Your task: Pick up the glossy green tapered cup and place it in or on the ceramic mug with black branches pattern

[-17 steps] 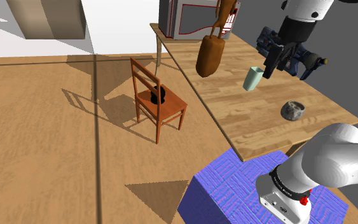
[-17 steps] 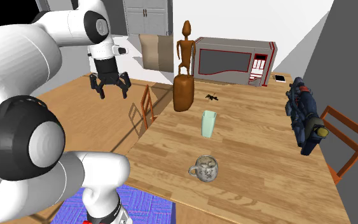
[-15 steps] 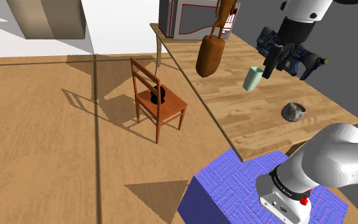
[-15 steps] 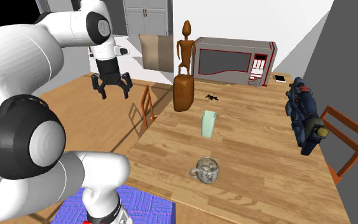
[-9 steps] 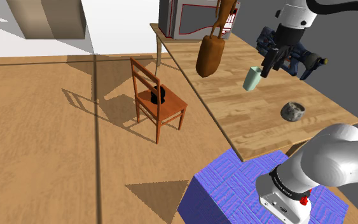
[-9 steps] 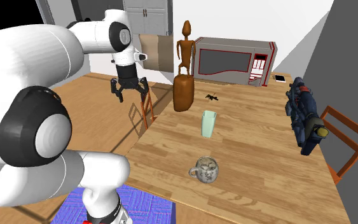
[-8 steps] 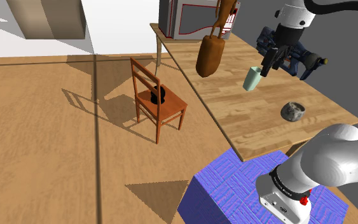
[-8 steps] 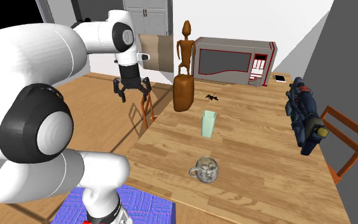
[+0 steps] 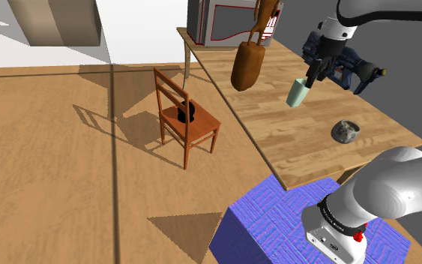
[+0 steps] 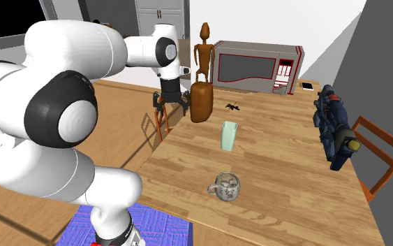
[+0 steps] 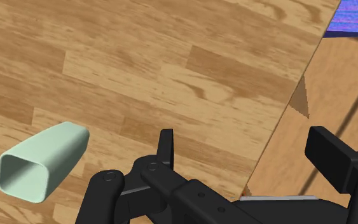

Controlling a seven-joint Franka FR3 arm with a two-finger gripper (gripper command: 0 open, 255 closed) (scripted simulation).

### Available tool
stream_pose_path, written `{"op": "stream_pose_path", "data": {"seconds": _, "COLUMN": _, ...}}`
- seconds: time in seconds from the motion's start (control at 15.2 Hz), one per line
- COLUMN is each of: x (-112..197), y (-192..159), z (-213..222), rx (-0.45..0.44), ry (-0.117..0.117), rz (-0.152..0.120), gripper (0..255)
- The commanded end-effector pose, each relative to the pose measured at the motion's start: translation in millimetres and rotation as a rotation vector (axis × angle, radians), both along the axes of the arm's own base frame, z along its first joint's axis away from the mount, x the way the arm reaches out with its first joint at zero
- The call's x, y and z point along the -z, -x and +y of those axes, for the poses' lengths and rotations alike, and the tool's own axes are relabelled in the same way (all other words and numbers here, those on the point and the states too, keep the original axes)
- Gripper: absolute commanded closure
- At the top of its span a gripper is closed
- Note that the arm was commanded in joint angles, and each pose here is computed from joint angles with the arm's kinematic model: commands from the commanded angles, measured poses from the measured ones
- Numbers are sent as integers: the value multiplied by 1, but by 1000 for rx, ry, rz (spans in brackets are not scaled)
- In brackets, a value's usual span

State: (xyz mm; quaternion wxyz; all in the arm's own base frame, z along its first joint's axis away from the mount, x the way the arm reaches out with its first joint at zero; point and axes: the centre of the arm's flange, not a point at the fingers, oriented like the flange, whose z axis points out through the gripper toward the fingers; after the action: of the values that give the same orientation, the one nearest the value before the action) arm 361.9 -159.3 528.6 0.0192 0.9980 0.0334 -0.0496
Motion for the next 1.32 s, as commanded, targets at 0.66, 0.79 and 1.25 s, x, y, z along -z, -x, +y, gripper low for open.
{"op": "stream_pose_path", "data": {"seconds": 0.66, "x": 64, "y": -76, "z": -130, "rx": -41, "ry": -11, "rz": 22, "gripper": 0}}
{"op": "stream_pose_path", "data": {"seconds": 0.79, "x": 75, "y": -88, "z": -151, "rx": -47, "ry": -14, "rz": 26, "gripper": 0}}
{"op": "stream_pose_path", "data": {"seconds": 1.25, "x": 114, "y": -132, "z": -224, "rx": -71, "ry": -21, "rz": 40, "gripper": 0}}
